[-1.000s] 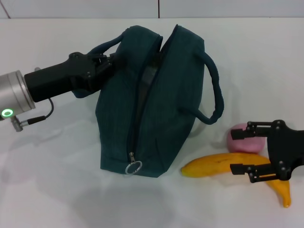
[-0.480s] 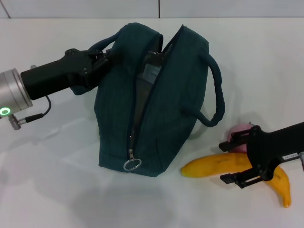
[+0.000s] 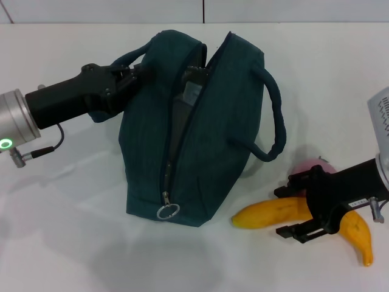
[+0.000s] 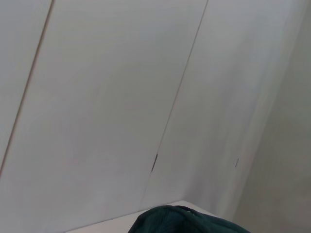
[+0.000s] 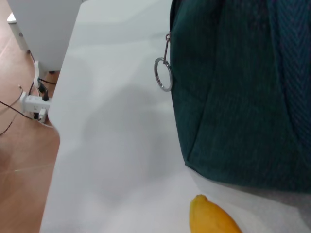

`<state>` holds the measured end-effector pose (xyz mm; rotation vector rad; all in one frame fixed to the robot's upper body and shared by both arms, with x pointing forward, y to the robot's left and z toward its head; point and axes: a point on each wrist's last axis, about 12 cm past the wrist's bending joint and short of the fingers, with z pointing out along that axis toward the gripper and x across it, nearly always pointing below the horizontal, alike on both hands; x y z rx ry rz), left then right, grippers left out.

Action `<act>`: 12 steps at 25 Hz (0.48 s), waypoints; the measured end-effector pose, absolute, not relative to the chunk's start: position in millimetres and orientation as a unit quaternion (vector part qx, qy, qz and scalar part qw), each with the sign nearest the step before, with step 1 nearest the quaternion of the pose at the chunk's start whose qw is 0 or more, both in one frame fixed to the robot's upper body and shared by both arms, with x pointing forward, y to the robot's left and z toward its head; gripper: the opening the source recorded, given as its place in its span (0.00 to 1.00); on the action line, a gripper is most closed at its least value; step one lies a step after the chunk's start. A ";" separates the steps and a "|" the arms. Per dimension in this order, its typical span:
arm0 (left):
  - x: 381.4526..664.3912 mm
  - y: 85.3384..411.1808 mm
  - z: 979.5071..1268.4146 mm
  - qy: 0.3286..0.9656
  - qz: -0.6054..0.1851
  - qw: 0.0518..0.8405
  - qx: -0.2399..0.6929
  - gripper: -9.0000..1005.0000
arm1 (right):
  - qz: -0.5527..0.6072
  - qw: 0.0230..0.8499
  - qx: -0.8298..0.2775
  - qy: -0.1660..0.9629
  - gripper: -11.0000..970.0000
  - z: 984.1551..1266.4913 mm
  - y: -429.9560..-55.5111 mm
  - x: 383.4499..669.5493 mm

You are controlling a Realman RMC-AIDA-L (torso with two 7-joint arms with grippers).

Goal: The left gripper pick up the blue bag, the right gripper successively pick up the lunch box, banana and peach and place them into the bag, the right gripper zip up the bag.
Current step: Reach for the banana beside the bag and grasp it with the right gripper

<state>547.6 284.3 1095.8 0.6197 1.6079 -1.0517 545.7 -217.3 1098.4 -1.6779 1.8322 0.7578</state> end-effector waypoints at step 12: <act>547.6 284.4 1095.9 0.674 -0.441 0.532 0.260 0.05 | 0.284 0.275 -0.616 0.681 0.52 1101.1 -219.3 547.1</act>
